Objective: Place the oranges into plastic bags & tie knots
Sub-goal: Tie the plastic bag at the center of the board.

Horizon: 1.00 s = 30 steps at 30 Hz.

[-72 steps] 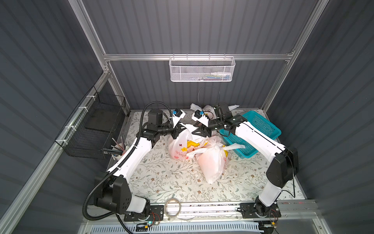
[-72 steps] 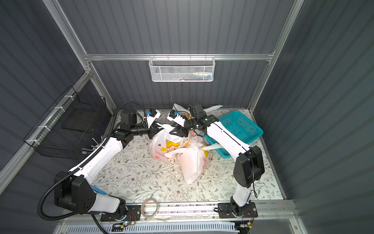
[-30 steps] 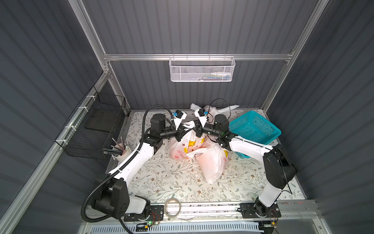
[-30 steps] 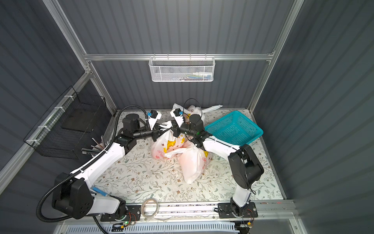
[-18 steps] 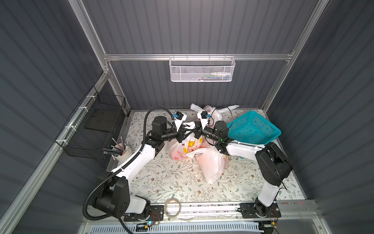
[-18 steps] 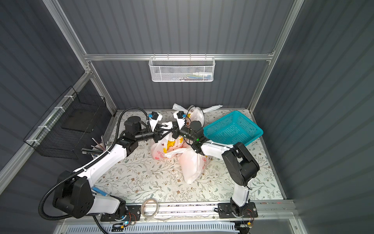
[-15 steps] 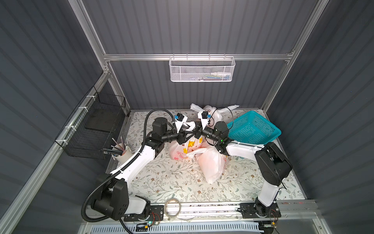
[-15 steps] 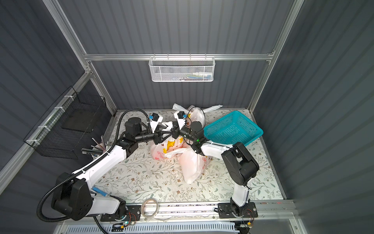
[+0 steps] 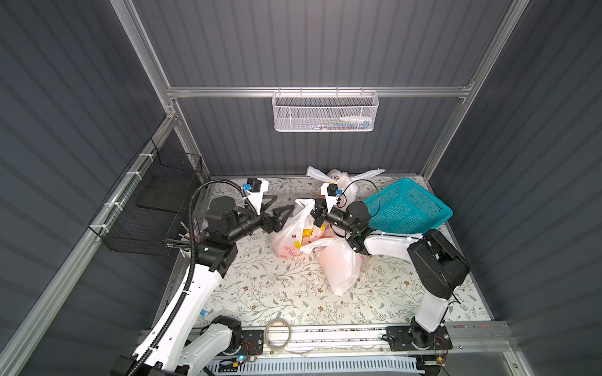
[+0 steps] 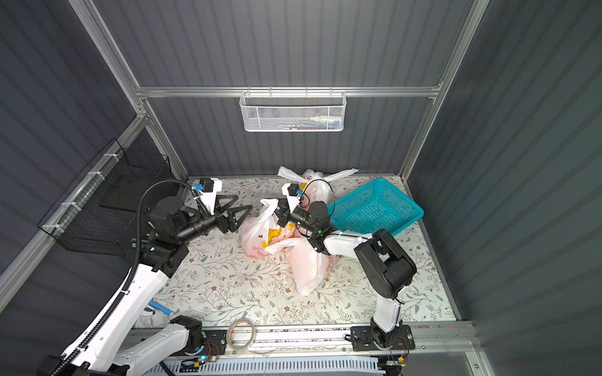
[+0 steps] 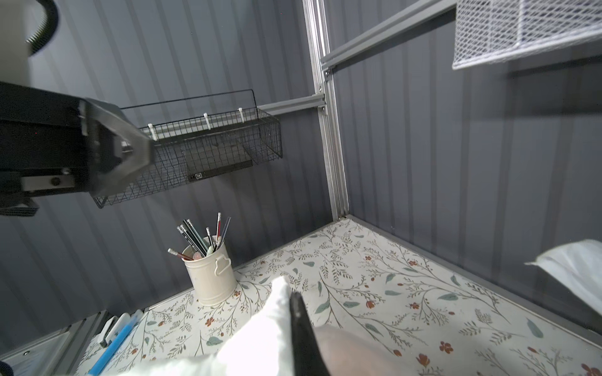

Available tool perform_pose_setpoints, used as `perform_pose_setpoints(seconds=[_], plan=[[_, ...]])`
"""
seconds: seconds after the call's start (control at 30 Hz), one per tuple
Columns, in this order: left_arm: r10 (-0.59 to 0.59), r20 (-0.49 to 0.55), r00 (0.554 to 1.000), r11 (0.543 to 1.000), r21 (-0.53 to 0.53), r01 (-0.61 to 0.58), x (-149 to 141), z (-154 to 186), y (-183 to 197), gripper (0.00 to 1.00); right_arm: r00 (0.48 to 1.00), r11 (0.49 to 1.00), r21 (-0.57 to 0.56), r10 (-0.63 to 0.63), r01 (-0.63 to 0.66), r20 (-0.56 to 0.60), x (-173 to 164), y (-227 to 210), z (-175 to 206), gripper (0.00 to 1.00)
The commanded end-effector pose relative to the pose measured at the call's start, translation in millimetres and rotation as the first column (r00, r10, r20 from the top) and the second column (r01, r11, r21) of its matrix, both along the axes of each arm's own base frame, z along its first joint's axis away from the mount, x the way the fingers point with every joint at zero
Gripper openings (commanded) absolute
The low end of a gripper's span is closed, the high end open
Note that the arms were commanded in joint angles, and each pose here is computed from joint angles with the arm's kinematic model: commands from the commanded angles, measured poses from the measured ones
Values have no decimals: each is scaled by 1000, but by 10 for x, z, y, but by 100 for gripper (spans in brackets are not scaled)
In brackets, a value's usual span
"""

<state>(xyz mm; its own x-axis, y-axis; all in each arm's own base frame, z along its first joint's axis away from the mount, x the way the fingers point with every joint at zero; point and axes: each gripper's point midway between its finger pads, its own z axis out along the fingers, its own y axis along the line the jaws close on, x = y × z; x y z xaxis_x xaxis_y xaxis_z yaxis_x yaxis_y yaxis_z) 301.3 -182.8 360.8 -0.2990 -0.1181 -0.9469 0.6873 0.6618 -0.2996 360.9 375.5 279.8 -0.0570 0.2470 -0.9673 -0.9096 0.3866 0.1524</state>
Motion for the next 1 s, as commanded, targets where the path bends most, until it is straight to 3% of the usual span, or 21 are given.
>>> perform_pose_setpoints(seconds=[0.0, 0.1, 0.2, 0.47, 0.77, 0.97], plan=[[20, -218, 976, 978, -198, -64, 141, -164, -7, 82, 997, 998, 55, 10, -15, 83, -110, -26, 197, 0], [-13, -373, 928, 911, -387, -143, 271, -300, -32, 82, 995, 998, 65, 9, -16, 102, -131, -18, 205, 0], [-73, -453, 889, 847, -498, -184, 360, -343, -70, 82, 993, 998, 62, 1, -8, 115, -144, -2, 202, 0], [-169, -516, 840, 745, -625, -234, 528, -418, -145, 81, 992, 999, 54, -8, 1, 127, -156, 9, 203, 0], [-229, -555, 800, 741, -632, -226, 589, -472, -432, 78, 991, 999, 38, -14, 9, 136, -164, 24, 187, 0], [-240, -582, 777, 735, -631, -246, 644, -561, -511, 65, 991, 999, 39, -14, 8, 137, -168, 25, 183, 0]])
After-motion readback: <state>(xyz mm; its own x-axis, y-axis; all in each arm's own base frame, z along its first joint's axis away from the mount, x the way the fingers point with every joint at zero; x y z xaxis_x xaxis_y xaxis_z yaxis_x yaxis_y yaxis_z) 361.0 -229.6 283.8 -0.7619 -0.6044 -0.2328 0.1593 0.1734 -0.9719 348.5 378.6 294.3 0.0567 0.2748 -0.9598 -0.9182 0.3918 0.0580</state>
